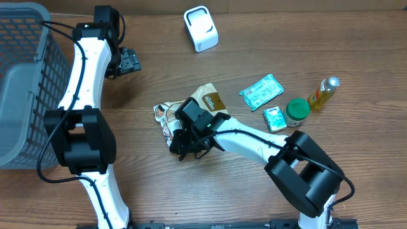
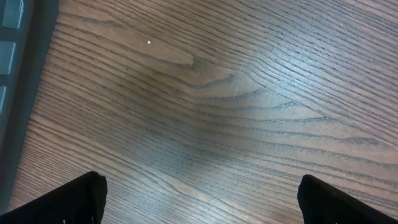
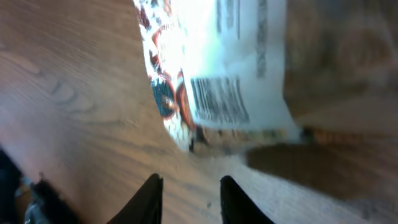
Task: Scan the item barcode
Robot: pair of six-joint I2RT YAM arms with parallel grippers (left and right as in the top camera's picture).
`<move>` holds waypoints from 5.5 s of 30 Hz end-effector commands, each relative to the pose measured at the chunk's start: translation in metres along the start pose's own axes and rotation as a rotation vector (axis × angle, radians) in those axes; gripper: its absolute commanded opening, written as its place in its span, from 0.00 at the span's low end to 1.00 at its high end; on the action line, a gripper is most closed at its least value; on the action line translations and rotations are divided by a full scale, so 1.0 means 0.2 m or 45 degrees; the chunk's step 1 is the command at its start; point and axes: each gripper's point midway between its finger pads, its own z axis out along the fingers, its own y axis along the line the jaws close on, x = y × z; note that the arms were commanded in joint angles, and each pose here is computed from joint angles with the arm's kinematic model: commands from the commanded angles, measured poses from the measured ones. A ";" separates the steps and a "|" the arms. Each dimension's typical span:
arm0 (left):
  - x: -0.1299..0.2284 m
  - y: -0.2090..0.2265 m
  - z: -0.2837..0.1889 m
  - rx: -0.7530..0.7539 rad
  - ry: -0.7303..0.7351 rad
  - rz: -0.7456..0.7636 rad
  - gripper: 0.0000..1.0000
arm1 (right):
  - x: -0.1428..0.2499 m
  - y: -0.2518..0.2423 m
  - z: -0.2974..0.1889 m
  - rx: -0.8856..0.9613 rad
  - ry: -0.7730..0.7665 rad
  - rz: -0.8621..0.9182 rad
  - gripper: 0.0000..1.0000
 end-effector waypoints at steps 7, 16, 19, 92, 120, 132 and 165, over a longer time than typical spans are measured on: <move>-0.03 0.01 -0.06 0.000 -0.041 -0.007 1.00 | -0.42 0.01 -0.42 -0.004 -0.322 -0.091 0.40; -0.03 0.01 -0.05 -0.001 -0.040 -0.008 0.99 | -0.60 -0.41 -0.55 0.372 -0.525 0.073 0.64; -0.03 0.01 -0.06 -0.001 -0.041 -0.009 1.00 | -0.58 -0.43 -0.53 0.384 -0.505 0.078 0.68; 0.97 -0.37 0.27 0.332 0.652 0.431 0.04 | -0.40 -0.63 -0.23 0.180 -0.142 0.233 0.89; 0.96 -0.38 0.27 0.339 0.634 0.434 0.05 | -0.46 -0.45 -0.19 -0.309 -0.055 0.274 0.64; 0.96 -0.38 0.27 0.339 0.634 0.434 0.05 | -0.49 -0.43 -0.20 -0.331 -0.077 0.248 0.56; 0.95 -0.36 0.28 0.314 0.623 0.439 0.07 | -0.45 -0.31 -0.25 -0.526 -0.003 0.163 0.23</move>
